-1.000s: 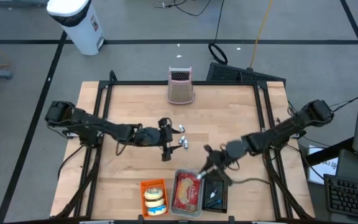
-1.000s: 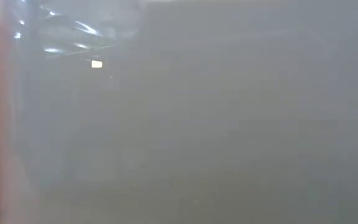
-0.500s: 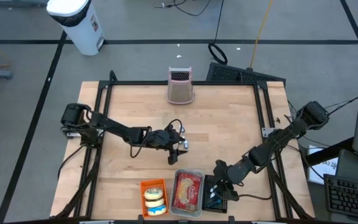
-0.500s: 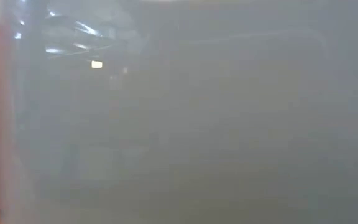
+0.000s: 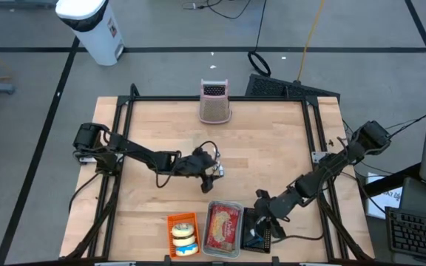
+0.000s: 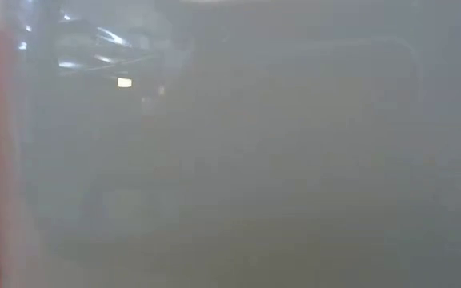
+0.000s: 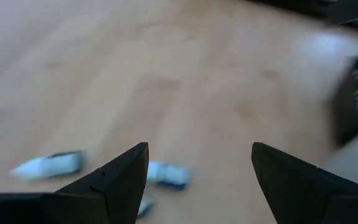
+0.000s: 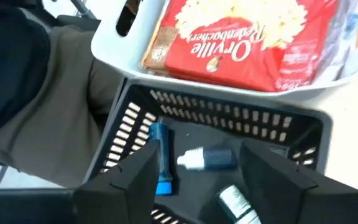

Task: Pick & Place Food Item
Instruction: Put the brown food coloring bottle into the black bin

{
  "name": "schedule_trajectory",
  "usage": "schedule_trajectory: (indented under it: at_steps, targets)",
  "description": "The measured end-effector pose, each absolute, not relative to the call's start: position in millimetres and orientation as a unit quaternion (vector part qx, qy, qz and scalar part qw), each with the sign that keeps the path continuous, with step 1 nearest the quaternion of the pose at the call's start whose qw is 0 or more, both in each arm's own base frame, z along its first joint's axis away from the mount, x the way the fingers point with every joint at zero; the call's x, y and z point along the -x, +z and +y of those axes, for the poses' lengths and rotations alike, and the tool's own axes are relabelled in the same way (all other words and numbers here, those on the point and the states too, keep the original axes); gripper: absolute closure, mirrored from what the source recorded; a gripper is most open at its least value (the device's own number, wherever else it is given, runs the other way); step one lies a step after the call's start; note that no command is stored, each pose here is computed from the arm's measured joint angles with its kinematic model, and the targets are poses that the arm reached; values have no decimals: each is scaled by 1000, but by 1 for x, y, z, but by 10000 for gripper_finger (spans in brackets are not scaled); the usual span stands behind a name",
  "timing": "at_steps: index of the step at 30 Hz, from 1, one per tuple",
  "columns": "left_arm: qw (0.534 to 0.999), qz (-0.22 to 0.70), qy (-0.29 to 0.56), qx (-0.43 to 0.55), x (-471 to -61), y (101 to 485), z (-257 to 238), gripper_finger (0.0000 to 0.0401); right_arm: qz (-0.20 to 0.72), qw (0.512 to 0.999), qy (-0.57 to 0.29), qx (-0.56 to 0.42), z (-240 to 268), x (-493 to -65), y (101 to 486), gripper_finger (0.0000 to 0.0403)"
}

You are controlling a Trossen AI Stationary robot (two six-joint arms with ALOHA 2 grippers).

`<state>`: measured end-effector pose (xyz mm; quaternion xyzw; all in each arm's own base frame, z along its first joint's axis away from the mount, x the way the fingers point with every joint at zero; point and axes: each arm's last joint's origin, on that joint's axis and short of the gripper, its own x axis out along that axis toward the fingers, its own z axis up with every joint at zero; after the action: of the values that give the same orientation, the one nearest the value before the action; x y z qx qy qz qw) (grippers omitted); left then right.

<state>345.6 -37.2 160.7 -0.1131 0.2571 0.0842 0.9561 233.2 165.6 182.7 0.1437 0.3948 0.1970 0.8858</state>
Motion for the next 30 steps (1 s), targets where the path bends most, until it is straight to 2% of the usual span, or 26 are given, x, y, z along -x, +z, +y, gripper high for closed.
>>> schedule_trajectory:
  at_steps: [4,9,21,30]
  targets:
    - [940,284,164,93,-340,154,-30,116,393,888,192,-143,163,-235,183,184]
    - [919,315,200,125,-337,143,-20,116,392,889,186,-145,158,-238,183,192]
    - [913,338,181,138,-347,105,-21,116,388,895,167,-143,144,-245,184,191]
    - [913,340,212,75,-347,101,-16,118,391,897,154,-138,135,-249,183,196]
